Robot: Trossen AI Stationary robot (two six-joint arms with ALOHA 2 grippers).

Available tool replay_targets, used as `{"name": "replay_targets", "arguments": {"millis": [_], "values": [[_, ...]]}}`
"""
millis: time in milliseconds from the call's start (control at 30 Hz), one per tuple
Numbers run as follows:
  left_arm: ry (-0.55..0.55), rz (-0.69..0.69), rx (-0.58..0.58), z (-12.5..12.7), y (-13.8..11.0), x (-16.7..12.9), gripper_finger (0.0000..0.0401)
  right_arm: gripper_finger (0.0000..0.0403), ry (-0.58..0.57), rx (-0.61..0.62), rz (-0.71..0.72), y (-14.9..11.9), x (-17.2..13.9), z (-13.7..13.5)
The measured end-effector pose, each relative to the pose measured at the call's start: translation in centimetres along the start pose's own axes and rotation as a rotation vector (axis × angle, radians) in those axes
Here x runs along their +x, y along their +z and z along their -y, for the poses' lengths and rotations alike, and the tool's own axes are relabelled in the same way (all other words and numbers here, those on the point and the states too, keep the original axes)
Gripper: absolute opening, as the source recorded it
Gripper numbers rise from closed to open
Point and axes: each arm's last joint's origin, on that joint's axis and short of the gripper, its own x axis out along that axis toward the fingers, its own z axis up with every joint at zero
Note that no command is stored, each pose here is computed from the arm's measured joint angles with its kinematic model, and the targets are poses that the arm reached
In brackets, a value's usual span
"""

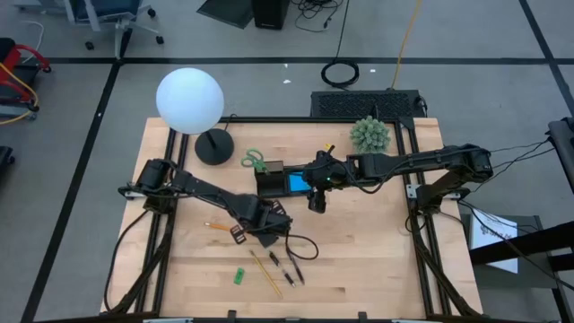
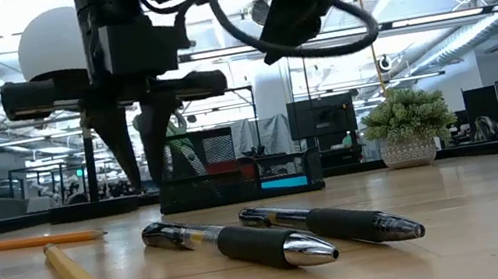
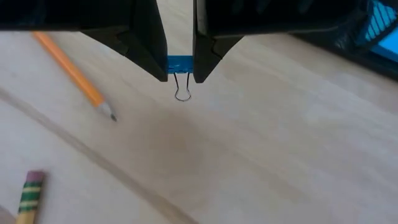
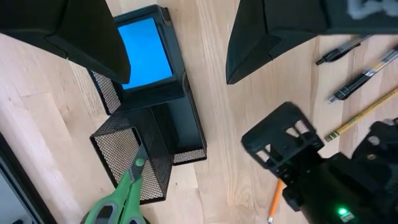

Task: Pick and place office supplies into organizer
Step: Put the blue binder clip into the black desk organizer

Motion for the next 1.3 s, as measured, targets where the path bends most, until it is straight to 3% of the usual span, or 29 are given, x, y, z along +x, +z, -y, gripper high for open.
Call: {"name": "replay_targets", "arguments": {"millis": [400, 900, 1300], "values": [[0.009, -0.031, -0.069, -1.0, -1.6, -0.5, 0.0047, 0.0254, 0.001, 0.001, 0.012, 0.1, 0.0, 0.0], [0.224, 0.094, -0.208, -2.8, -5.5, -6.7, 0.0047, 0.0254, 0.007, 0.015, 0.060, 0.5, -2.5, 0.1], [0.238, 0.099, -0.256, -4.6, -7.5, -6.4, 0.0046, 0.0254, 0.012, 0.008, 0.060, 0.5, -2.6, -0.1]]}}
